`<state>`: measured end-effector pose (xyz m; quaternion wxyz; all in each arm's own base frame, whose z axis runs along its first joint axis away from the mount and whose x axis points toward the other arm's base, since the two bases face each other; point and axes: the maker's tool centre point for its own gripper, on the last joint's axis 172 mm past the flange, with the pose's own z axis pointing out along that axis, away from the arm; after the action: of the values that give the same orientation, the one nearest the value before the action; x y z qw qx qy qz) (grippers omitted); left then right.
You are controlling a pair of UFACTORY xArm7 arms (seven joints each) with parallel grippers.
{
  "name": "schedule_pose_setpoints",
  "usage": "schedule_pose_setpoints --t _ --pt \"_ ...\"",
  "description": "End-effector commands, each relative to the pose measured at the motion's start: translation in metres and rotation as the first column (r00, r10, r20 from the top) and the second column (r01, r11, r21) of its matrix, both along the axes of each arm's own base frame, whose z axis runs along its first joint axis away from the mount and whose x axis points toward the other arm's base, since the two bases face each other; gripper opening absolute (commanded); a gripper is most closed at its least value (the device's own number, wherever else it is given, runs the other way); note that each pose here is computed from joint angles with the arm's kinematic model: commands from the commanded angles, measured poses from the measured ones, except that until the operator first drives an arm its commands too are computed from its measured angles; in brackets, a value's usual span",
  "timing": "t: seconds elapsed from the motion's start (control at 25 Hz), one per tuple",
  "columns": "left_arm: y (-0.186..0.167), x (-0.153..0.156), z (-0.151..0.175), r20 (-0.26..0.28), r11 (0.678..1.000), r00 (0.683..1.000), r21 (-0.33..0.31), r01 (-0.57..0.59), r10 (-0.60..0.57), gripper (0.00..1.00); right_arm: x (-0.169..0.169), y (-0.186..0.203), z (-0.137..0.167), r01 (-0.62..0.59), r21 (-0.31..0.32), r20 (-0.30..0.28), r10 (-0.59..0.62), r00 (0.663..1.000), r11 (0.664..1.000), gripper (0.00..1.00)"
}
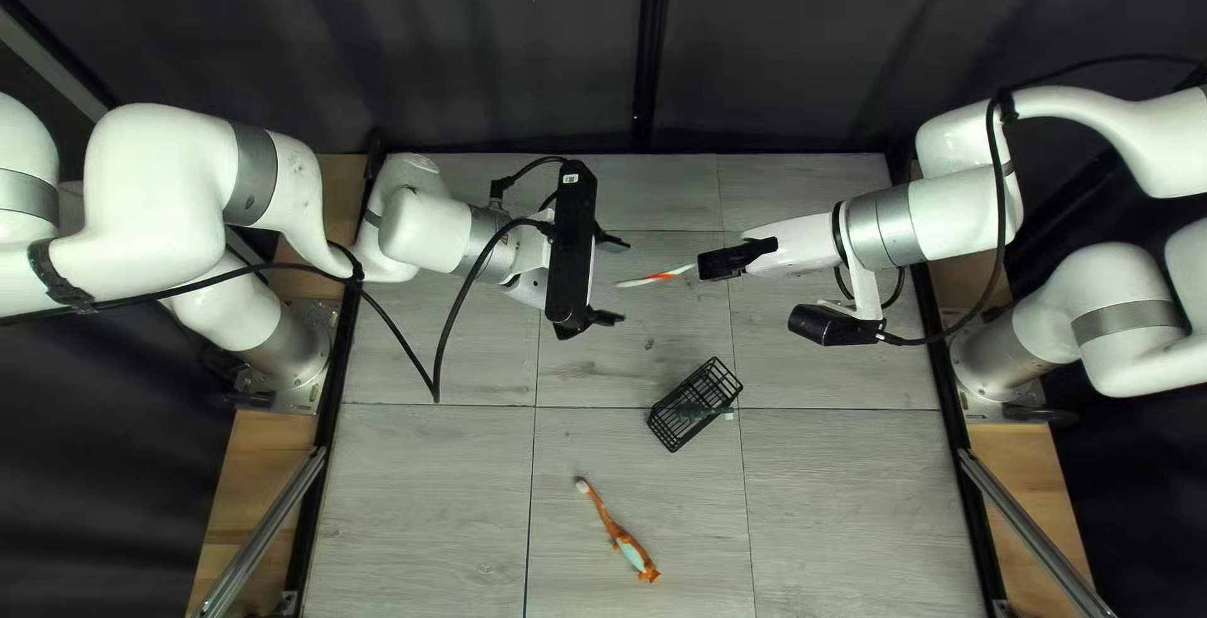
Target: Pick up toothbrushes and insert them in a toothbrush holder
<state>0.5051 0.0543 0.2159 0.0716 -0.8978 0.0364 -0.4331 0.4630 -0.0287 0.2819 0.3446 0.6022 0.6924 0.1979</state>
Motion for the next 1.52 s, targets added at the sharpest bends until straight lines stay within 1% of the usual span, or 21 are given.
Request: schedule_pose_setpoints --t 0.04,0.08,0.12,0.2,0.24,0.28,0.44,0.52,0.6,0.64,0.72,0.8,0.84,0.88,0.96,1.0,1.08,1.16,1.44,1.48,1.52 --pt "0.01 -0.018 -0.005 -0.128 0.999 0.991 0.015 -0.029 0.031 1.0 -0.011 0.0 0.013 0.075 0.043 -0.051 -0.073 0.996 0.996 0.08" --pt "0.013 -0.026 -0.003 -0.178 0.999 0.983 0.024 -0.045 0.049 1.0 -0.012 0.0 0.016 0.107 0.056 -0.075 -0.103 0.992 0.993 0.07" --pt "0.014 -0.031 -0.001 -0.21 0.998 0.976 0.033 -0.058 0.064 1.0 -0.011 0.0 0.017 0.132 0.066 -0.094 -0.125 0.988 0.989 0.07" --pt "0.016 -0.041 0.006 -0.256 0.995 0.962 0.054 -0.082 0.093 1.0 -0.01 -0.001 0.018 0.185 0.087 -0.132 -0.172 0.976 0.979 0.05" --pt "0.016 -0.045 0.009 -0.269 0.994 0.958 0.063 -0.089 0.103 1.0 -0.009 -0.001 0.019 0.205 0.096 -0.144 -0.19 0.971 0.974 0.03" --pt "0.015 -0.051 0.015 -0.288 0.992 0.95 0.08 -0.101 0.12 1.0 -0.01 -0.003 0.021 0.244 0.12 -0.165 -0.223 0.961 0.962 0.02" --pt "0.008 -0.059 0.025 -0.334 0.986 0.931 0.121 -0.115 0.149 1.0 -0.016 -0.006 0.031 0.349 0.188 -0.203 -0.311 0.928 0.918 0.01" --pt "0.006 -0.063 0.033 -0.366 0.982 0.916 0.146 -0.115 0.162 1.0 -0.022 -0.008 0.038 0.412 0.224 -0.217 -0.367 0.905 0.883 0.01" --pt "0.005 -0.067 0.039 -0.388 0.98 0.906 0.163 -0.114 0.17 1.0 -0.029 -0.009 0.045 0.456 0.244 -0.224 -0.408 0.885 0.856 0.01" --pt "0.005 -0.069 0.041 -0.396 0.979 0.902 0.169 -0.114 0.173 1.0 -0.031 -0.009 0.046 0.468 0.25 -0.226 -0.419 0.879 0.847 0.0" --pt "0.002 -0.08 0.045 -0.43 0.977 0.885 0.185 -0.108 0.179 1.0 -0.039 -0.013 0.052 0.508 0.271 -0.236 -0.456 0.858 0.817 0.0" --pt "-0.002 -0.095 0.053 -0.47 0.975 0.864 0.198 -0.097 0.181 1.0 -0.041 -0.011 0.056 0.546 0.283 -0.262 -0.484 0.835 0.789 0.0" --pt "-0.004 -0.099 0.056 -0.482 0.975 0.858 0.201 -0.092 0.18 1.0 -0.04 -0.009 0.057 0.557 0.284 -0.273 -0.491 0.827 0.78 0.0" --pt "-0.008 -0.107 0.063 -0.504 0.976 0.846 0.205 -0.079 0.175 1.0 -0.039 -0.005 0.059 0.577 0.281 -0.298 -0.501 0.812 0.767 0.0" --pt "-0.012 -0.118 0.073 -0.53 0.976 0.83 0.208 -0.069 0.171 1.0 -0.039 0.002 0.061 0.591 0.263 -0.331 -0.504 0.798 0.763 0.0" --pt "-0.018 -0.13 0.084 -0.556 0.976 0.812 0.209 -0.066 0.174 1.0 -0.039 0.002 0.061 0.591 0.263 -0.331 -0.504 0.798 0.763 0.0" --pt "-0.027 -0.142 0.096 -0.588 0.976 0.79 0.207 -0.064 0.177 1.0 -0.039 0.002 0.061 0.591 0.263 -0.331 -0.504 0.798 0.763 0.0" --pt "-0.038 -0.152 0.106 -0.607 0.977 0.775 0.203 -0.062 0.176 1.0 -0.039 0.002 0.061 0.591 0.263 -0.331 -0.504 0.798 0.763 0.0" --pt "-0.038 -0.152 0.106 -0.607 0.977 0.775 0.203 -0.062 0.176 1.0 -0.039 0.002 0.061 0.591 0.263 -0.331 -0.504 0.798 0.763 0.0" --pt "-0.038 -0.152 0.106 -0.607 0.977 0.775 0.203 -0.062 0.176 1.0 -0.039 0.003 0.055 0.591 0.259 -0.33 -0.505 0.798 0.764 0.0" --pt "-0.038 -0.156 0.103 -0.61 0.98 0.772 0.183 -0.083 0.179 1.0 -0.038 0.001 0.046 0.612 0.285 -0.351 -0.514 0.783 0.738 0.0"
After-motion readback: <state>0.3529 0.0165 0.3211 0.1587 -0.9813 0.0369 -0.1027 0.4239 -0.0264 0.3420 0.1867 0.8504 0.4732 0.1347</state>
